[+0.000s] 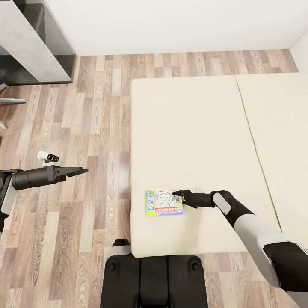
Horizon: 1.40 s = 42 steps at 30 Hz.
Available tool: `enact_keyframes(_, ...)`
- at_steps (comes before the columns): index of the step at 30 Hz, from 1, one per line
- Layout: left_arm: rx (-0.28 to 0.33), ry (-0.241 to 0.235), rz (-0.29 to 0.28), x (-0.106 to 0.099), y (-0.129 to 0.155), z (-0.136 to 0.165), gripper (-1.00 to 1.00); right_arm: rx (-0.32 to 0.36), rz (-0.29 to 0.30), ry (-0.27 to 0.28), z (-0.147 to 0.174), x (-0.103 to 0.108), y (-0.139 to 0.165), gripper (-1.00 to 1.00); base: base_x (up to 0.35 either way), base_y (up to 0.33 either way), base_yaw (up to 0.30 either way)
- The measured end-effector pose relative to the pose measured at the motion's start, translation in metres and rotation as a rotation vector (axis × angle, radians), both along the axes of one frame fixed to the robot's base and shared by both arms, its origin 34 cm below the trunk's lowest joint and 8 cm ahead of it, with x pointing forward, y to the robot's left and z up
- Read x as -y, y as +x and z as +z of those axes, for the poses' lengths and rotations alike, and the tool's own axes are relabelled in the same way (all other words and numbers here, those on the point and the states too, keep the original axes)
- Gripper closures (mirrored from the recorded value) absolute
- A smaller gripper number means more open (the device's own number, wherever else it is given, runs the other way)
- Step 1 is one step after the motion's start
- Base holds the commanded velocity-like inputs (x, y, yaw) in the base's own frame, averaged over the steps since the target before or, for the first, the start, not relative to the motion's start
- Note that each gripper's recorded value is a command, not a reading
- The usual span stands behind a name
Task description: Put all the toys in the child's room - the three board games (two on the bed and one on the table), the two jigsaw puzzles on the table, and the tennis ball on the table - inside the toy box on the table in the child's room.
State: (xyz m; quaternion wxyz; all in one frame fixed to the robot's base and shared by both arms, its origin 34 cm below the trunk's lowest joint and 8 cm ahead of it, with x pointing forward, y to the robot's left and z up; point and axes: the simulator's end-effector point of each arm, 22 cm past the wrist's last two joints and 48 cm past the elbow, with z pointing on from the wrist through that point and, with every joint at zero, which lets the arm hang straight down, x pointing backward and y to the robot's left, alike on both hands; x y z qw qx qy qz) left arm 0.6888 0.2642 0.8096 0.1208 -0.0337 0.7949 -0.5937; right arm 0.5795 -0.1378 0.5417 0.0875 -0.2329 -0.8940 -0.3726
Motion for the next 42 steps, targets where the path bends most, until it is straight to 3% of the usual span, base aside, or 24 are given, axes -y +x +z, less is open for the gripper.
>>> enact_keyframes(42,-0.003,0.001,-0.002,0.0003,-0.0008,-0.0009,-1.00,0.000,0.000,0.000,0.0000,0.0000,0.0000,-1.00,0.000,0.046,0.000)
